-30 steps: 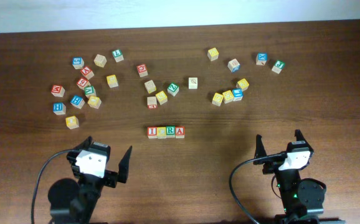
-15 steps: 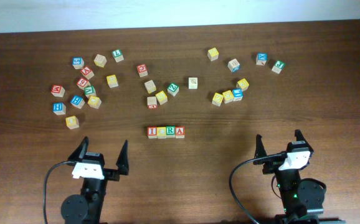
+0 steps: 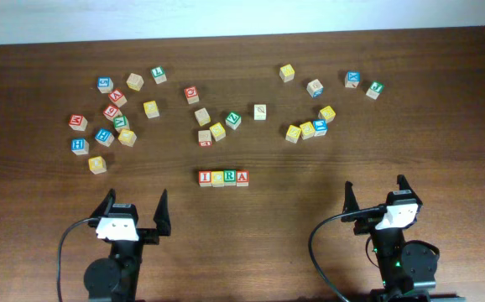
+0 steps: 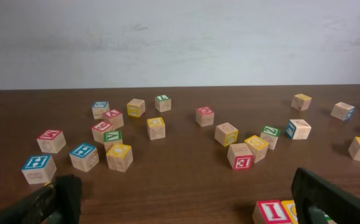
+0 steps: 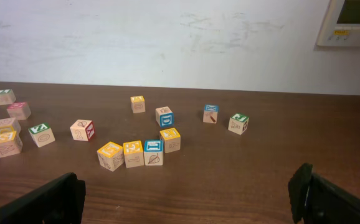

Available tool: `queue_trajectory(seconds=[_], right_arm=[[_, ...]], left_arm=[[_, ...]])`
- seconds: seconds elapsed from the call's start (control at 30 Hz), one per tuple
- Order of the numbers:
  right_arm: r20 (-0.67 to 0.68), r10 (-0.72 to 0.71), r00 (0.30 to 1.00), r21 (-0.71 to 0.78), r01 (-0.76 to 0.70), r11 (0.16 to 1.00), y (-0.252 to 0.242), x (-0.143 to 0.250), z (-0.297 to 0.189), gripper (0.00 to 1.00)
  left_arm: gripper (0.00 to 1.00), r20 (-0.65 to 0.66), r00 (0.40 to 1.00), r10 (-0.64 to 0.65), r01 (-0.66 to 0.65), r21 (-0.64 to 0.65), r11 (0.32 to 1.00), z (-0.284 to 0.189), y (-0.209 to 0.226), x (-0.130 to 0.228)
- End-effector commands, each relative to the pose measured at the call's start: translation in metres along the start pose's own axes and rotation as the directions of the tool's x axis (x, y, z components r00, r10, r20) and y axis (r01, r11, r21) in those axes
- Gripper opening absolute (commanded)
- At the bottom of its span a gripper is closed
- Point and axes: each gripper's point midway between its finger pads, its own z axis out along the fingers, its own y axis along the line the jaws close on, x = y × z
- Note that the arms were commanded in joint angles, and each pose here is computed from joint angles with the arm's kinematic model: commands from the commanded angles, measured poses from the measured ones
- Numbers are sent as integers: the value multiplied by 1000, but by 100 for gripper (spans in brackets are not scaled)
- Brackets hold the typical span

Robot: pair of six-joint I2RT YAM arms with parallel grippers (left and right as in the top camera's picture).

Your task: Spell out ICRA

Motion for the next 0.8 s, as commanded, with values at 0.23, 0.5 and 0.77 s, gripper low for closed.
queue_trajectory(seconds=[0.23, 0.5, 0.77], right_arm=[[0, -2, 1000, -10, 2, 1000, 2, 2, 0, 98], [0, -2, 1000, -10, 2, 1000, 2, 2, 0, 98], [0, -2, 1000, -10, 2, 1000, 2, 2, 0, 98]], left_arm=[[99, -1, 1000, 23, -23, 10, 1000, 0, -1, 1], [99, -7, 1000, 11, -12, -118, 993, -2, 24, 3], [99, -7, 1000, 9, -10, -137, 990, -2, 28, 3]])
